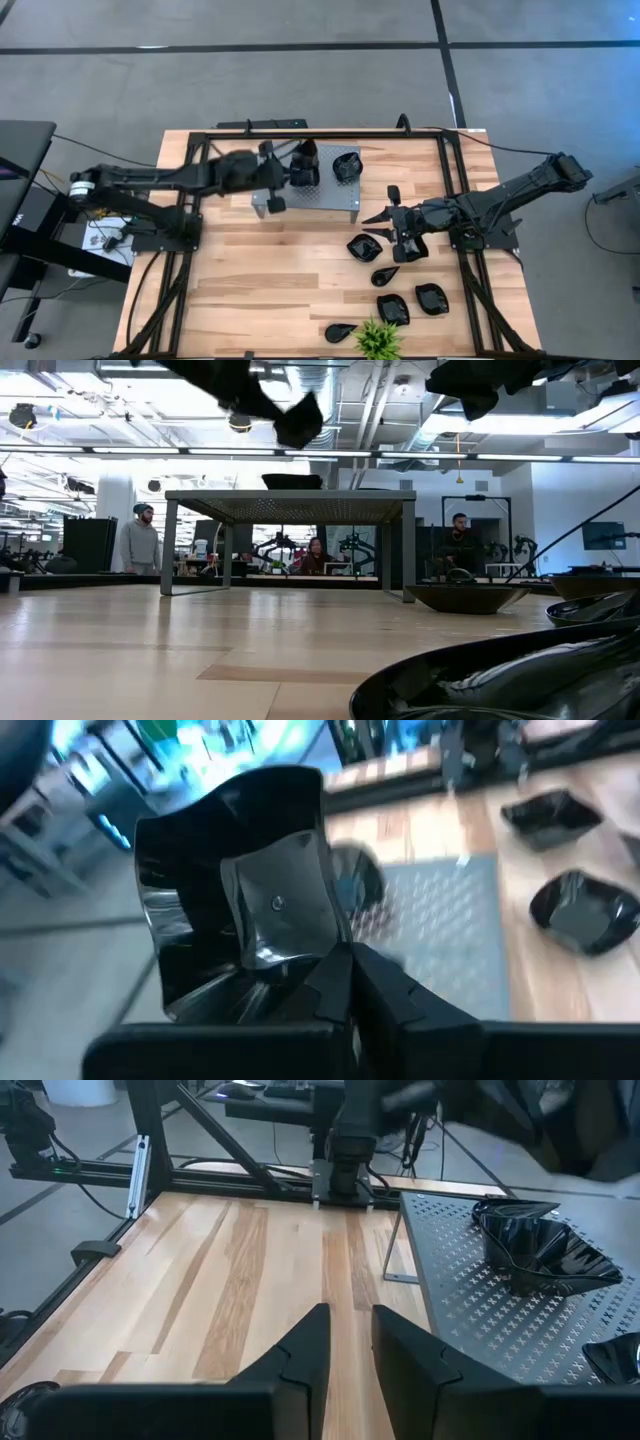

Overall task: Pick & Place Mini shaped plates
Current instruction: Stack the black distorted square plate on top of the black distorted square plate on the shelf, then stack the black leaf-shaped plate on top of the black leaf-shaped plate on the shelf

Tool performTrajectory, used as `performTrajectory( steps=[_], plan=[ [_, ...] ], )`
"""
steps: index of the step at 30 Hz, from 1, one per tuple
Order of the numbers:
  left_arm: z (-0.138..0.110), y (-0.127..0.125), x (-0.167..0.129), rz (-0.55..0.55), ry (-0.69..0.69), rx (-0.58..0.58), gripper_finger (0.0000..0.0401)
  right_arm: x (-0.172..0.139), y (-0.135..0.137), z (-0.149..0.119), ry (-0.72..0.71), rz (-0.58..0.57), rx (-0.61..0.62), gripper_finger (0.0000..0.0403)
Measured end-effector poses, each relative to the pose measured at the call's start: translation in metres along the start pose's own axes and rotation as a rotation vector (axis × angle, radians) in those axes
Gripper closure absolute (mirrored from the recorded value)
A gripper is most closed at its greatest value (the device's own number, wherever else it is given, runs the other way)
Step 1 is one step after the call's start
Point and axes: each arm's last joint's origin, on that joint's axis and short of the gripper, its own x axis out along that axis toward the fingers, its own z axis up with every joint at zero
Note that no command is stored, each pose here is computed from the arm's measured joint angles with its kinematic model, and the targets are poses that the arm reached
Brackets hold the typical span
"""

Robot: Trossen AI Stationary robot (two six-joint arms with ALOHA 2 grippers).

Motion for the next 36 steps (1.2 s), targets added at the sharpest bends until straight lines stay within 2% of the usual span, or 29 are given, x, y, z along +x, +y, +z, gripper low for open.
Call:
performTrajectory(
  steps=[3,6,14,25,36],
  plan=[
    [-0.019,0.013,0.006,-0.001,0.056,-0.048,0.0394,0.000,0.000,0.000,0.000,0.001,0.000,0.0331],
    [-0.029,0.015,0.008,-0.038,0.074,-0.055,0.0394,0.000,0.000,0.000,0.003,0.000,-0.001,0.0331],
    [-0.029,0.012,0.009,-0.103,0.049,-0.060,0.0392,0.000,0.000,0.000,0.003,0.001,-0.001,0.0331],
    [-0.035,0.008,0.008,-0.133,0.111,-0.041,0.0378,0.000,0.000,0.000,0.004,0.001,-0.001,0.0331],
    [-0.031,0.003,0.007,-0.149,0.092,-0.028,0.0318,0.000,0.000,0.000,0.004,0.002,-0.001,0.0331]
  ],
)
